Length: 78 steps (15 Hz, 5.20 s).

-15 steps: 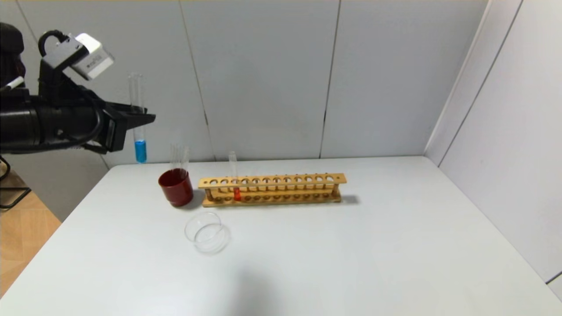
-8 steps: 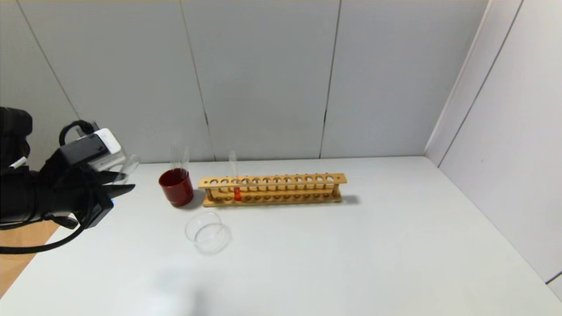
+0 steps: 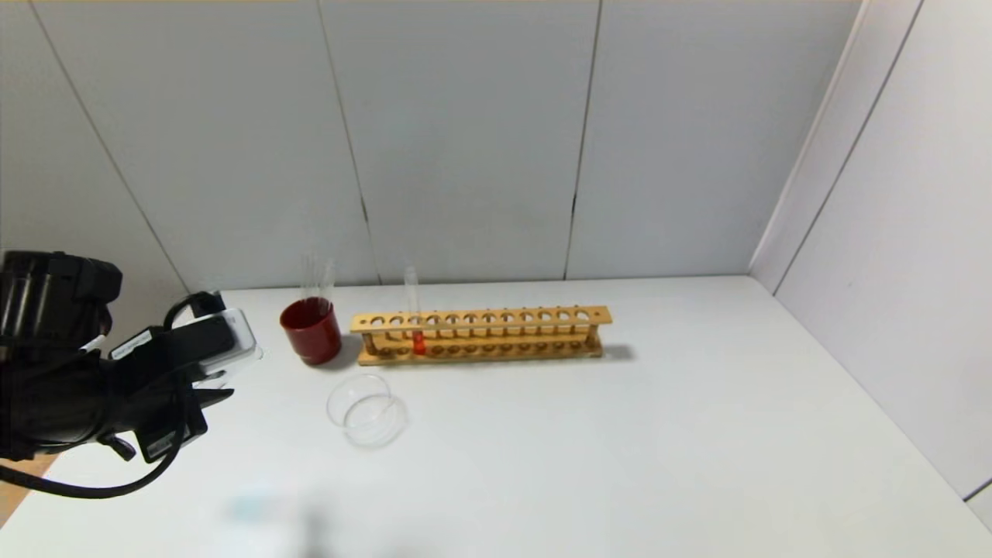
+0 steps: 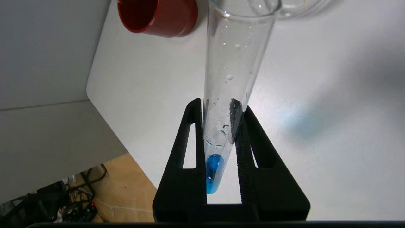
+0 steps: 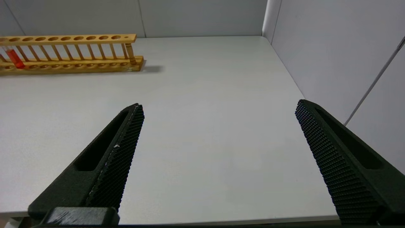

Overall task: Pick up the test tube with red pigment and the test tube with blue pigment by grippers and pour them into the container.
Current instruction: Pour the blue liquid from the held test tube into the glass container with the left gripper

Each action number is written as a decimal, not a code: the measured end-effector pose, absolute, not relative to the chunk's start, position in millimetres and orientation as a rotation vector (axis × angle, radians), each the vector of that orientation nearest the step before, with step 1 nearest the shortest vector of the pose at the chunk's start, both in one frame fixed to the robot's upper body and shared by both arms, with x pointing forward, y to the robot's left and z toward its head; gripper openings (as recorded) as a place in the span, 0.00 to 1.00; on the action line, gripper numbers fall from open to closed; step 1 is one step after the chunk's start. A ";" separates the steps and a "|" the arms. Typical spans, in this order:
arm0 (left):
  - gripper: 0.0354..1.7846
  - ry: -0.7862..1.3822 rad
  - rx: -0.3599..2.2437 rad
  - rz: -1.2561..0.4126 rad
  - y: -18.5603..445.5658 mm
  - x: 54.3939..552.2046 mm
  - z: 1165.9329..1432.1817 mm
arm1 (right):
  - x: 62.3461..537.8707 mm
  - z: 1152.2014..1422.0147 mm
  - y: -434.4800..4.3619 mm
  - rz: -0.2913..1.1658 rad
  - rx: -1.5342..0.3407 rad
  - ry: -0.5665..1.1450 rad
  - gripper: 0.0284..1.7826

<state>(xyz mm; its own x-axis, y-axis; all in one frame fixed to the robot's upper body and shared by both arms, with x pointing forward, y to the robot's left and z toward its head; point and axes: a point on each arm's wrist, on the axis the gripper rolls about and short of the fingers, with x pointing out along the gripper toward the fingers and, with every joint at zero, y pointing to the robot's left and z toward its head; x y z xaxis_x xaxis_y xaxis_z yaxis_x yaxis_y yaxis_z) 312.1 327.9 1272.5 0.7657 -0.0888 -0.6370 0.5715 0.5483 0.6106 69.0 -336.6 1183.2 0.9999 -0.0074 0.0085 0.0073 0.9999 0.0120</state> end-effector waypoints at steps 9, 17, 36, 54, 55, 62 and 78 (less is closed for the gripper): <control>0.17 0.662 1.132 -0.377 300.1 356.7 1235.3 | 69.0 1183.2 -336.6 -0.007 0.012 -0.009 0.98; 0.17 0.698 1.203 -0.397 293.2 383.0 1201.8 | 69.0 1183.2 -336.6 -0.008 0.012 -0.009 0.98; 0.17 0.709 1.415 -0.402 279.3 400.9 1196.5 | 69.0 1183.2 -336.6 -0.008 0.012 -0.009 0.98; 0.17 0.743 1.536 -0.400 269.0 396.8 1193.2 | 69.0 1183.2 -336.6 -0.008 0.012 -0.009 0.98; 0.17 0.749 1.556 -0.392 268.9 397.2 1193.7 | 69.0 1183.2 -336.6 -0.008 0.012 -0.009 0.98; 0.17 0.762 1.574 -0.381 266.1 403.1 1189.2 | 69.0 1183.2 -336.6 -0.007 0.012 -0.009 0.98; 0.17 0.758 1.696 -0.342 248.0 412.5 1193.7 | 69.0 1183.2 -336.6 -0.008 0.012 -0.009 0.98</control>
